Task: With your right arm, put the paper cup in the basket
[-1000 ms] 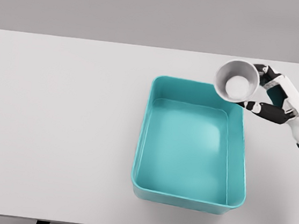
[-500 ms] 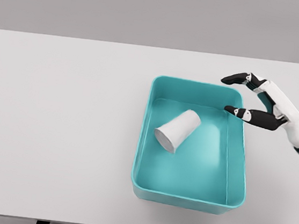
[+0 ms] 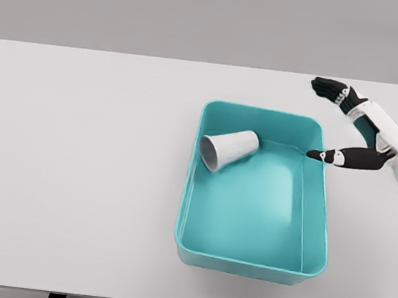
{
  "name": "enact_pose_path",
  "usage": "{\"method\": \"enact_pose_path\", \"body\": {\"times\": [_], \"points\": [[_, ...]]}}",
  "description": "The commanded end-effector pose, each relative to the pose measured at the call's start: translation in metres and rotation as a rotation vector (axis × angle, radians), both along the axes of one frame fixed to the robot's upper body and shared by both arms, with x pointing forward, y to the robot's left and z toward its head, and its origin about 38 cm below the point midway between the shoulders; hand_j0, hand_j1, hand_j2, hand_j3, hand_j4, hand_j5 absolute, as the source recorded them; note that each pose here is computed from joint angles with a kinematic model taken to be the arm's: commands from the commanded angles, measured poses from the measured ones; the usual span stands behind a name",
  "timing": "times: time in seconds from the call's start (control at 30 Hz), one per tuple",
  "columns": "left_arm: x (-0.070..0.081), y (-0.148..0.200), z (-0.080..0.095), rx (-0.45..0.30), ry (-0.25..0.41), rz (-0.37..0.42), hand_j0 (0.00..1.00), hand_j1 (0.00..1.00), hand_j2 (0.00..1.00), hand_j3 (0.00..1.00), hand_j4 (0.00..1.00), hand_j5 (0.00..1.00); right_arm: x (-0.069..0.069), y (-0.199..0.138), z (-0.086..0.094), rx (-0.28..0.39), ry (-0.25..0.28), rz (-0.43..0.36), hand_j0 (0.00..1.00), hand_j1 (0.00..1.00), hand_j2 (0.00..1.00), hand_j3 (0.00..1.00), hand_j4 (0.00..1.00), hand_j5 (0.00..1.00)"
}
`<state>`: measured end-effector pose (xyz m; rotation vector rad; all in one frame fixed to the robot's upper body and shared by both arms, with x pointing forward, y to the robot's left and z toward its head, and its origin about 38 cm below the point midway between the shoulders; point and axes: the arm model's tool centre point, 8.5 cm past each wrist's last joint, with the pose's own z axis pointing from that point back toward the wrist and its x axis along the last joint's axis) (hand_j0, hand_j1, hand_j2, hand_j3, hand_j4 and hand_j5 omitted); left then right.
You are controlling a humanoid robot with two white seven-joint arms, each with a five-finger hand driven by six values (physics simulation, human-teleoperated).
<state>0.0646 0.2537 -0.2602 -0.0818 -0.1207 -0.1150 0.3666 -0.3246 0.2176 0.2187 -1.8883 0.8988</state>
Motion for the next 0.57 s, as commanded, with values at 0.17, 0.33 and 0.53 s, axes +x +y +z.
{"method": "enact_pose_path", "body": {"times": [0.17, 0.33, 0.53], "points": [[0.0, 0.0, 0.0, 0.0, 0.0, 0.0, 1.0, 1.0, 1.0, 1.0, 1.0, 1.0, 0.001, -0.021, 0.008, 0.01, 0.07, -0.04, 1.0, 1.0, 1.0, 1.0, 1.0, 1.0], [0.0, 0.0, 0.0, 0.0, 0.001, 0.001, 1.0, 1.0, 1.0, 1.0, 1.0, 1.0, 0.001, -0.026, 0.009, -0.009, 0.075, -0.047, 1.0, 1.0, 1.0, 1.0, 1.0, 1.0], [-0.001, 0.0, 0.0, 0.0, 0.001, 0.001, 1.0, 1.0, 1.0, 1.0, 1.0, 1.0, 0.0, -0.027, 0.006, -0.015, 0.083, -0.048, 1.0, 1.0, 1.0, 1.0, 1.0, 1.0]]}}
